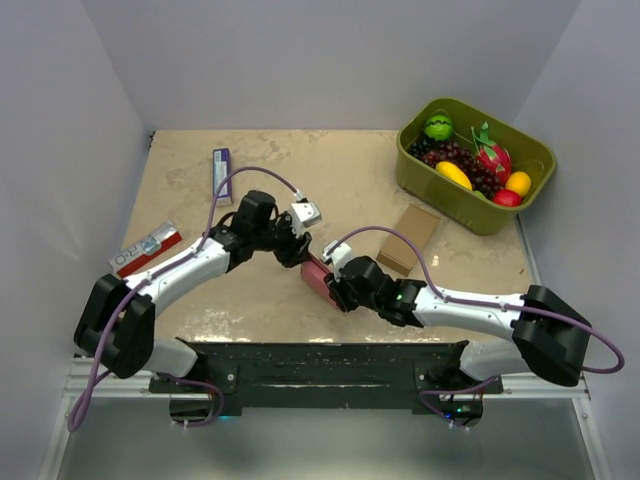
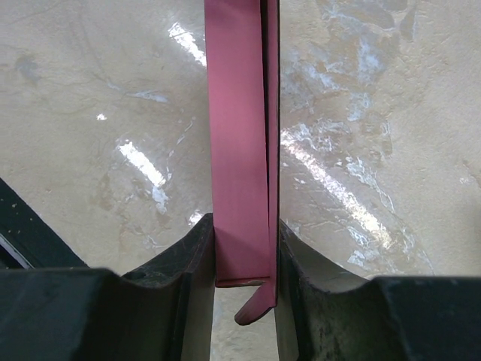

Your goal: Fold the paper box

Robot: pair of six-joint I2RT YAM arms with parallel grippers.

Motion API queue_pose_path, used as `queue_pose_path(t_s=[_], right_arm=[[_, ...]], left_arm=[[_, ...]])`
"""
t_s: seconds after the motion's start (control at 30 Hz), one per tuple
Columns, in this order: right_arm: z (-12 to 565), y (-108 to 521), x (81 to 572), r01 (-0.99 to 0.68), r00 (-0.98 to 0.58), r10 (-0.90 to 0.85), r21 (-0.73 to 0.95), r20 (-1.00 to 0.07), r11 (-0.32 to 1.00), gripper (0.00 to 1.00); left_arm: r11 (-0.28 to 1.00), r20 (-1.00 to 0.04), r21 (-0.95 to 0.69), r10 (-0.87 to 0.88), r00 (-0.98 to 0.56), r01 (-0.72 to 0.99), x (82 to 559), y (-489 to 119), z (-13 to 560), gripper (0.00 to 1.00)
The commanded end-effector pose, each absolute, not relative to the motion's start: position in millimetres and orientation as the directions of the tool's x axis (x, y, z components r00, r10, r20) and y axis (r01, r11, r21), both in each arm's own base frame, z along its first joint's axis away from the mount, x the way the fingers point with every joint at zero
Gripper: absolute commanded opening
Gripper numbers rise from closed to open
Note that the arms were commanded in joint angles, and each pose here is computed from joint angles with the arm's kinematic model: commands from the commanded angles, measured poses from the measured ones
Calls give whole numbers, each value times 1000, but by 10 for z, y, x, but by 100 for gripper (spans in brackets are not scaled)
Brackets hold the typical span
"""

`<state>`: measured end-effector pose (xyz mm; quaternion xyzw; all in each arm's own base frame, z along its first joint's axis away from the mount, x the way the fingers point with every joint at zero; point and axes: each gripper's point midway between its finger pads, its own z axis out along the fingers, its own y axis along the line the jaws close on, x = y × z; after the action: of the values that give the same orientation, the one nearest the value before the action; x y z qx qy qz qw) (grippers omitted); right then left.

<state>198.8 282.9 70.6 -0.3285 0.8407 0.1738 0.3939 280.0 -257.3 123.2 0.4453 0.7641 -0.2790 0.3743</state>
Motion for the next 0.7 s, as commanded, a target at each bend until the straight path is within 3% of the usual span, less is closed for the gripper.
queue_pose_path(t_s=[0.0, 0.53, 0.67], right_arm=[[964, 3004, 1999, -731, -427, -399, 51, -811, 680, 22], [896, 3005, 1999, -734, -432, -415, 44, -801, 678, 22], [905, 3014, 2004, -736, -428, -418, 41, -801, 675, 22]], left_arm=[[459, -855, -44, 442, -271, 888, 2900, -2592, 1516, 50], [482, -814, -19, 501, -293, 876, 2919, -2381, 1419, 52], [479, -823, -24, 489, -289, 878, 2932, -2373, 1449, 47]])
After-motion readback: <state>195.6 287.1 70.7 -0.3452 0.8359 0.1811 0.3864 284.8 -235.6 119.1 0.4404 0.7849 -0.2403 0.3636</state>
